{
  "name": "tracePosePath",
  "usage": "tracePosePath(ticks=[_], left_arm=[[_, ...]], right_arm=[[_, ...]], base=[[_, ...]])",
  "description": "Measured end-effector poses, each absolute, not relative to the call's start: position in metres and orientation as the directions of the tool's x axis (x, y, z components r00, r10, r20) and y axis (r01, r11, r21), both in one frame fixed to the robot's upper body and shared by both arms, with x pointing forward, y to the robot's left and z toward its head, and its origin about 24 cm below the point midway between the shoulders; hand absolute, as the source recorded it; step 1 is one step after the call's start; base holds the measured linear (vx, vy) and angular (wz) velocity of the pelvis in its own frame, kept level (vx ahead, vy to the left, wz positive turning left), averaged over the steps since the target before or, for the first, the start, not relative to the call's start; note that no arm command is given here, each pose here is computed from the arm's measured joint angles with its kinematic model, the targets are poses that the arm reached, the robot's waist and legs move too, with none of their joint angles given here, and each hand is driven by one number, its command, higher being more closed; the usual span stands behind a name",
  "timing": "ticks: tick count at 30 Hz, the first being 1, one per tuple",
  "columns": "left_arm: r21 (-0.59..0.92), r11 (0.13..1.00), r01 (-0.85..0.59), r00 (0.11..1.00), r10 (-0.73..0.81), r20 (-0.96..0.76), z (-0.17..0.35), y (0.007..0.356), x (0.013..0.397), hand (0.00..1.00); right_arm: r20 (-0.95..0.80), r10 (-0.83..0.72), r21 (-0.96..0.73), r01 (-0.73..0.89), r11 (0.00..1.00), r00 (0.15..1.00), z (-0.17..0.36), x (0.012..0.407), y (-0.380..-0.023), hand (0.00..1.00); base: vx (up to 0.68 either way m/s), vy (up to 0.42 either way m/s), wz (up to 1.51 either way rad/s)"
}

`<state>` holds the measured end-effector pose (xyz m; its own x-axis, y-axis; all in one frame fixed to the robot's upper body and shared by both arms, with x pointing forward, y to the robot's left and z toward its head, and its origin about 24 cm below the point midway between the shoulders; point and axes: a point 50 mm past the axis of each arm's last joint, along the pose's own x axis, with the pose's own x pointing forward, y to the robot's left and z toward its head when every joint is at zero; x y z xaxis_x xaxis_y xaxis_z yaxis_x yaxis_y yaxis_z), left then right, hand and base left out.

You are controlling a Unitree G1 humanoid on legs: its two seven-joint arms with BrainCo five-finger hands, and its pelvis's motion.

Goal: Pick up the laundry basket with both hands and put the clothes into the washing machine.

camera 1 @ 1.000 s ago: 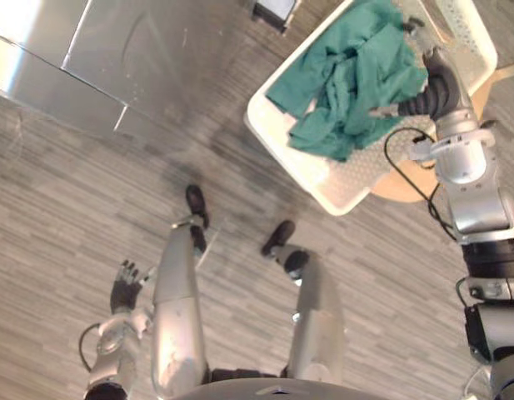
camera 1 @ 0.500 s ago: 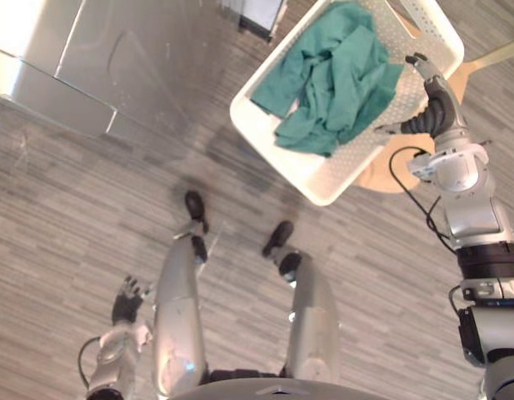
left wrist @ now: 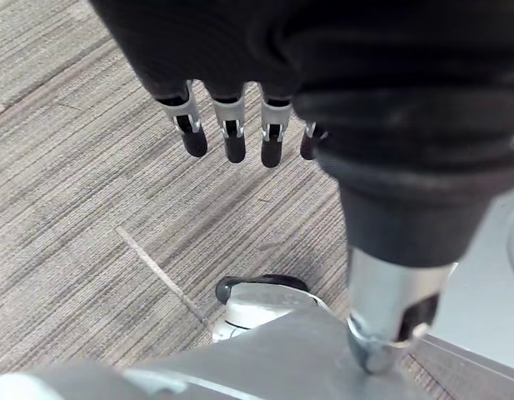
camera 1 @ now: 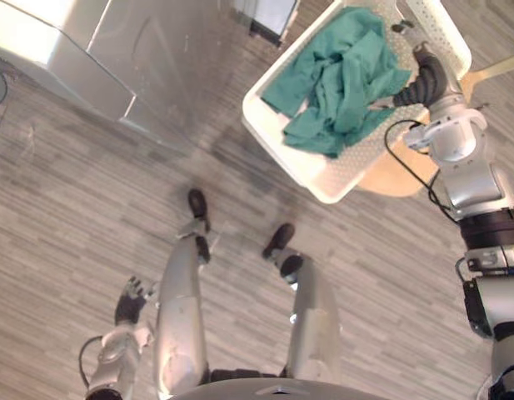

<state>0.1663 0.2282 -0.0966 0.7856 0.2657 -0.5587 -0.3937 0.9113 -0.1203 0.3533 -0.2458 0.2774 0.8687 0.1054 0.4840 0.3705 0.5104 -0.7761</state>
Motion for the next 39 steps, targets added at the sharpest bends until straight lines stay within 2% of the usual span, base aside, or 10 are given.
tracePosePath(ticks=[5,14,21,22,28,39], left_arm=[[-0.151,0.912,-0.381,0.814,0.253,-0.523,-0.089,0.223,0.173,0.0],[-0.171,0.911,-0.375,0.841,0.257,-0.477,-0.08,0.222,0.18,0.0],[-0.182,0.908,-0.379,0.851,0.265,-0.453,-0.075,0.223,0.183,0.0],[-0.194,0.904,-0.381,0.86,0.269,-0.434,-0.071,0.222,0.185,0.0],[-0.215,0.898,-0.384,0.879,0.284,-0.384,-0.059,0.224,0.191,0.0],[-0.273,0.882,-0.384,0.898,0.288,-0.333,-0.047,0.223,0.196,0.0]], right_arm=[[0.42,0.116,-0.802,0.308,0.512,0.9,0.274,0.363,-0.244,0.0],[0.405,0.077,-0.8,0.313,0.512,0.911,0.272,0.365,-0.253,0.0],[0.406,0.023,-0.834,0.36,0.418,0.914,0.281,0.363,-0.269,0.0],[0.418,0.008,-0.843,0.384,0.377,0.909,0.289,0.36,-0.275,0.0],[0.451,-0.058,-0.833,0.444,0.33,0.891,0.311,0.357,-0.291,0.0],[0.533,-0.078,-0.772,0.522,0.363,0.843,0.334,0.358,-0.284,0.0]], base=[[-0.01,-0.04,0.06],[-0.01,-0.01,-0.01],[0.0,0.023,-0.09],[0.0,0.033,-0.01],[0.0,0.016,-0.04],[-0.02,0.033,-0.09]])
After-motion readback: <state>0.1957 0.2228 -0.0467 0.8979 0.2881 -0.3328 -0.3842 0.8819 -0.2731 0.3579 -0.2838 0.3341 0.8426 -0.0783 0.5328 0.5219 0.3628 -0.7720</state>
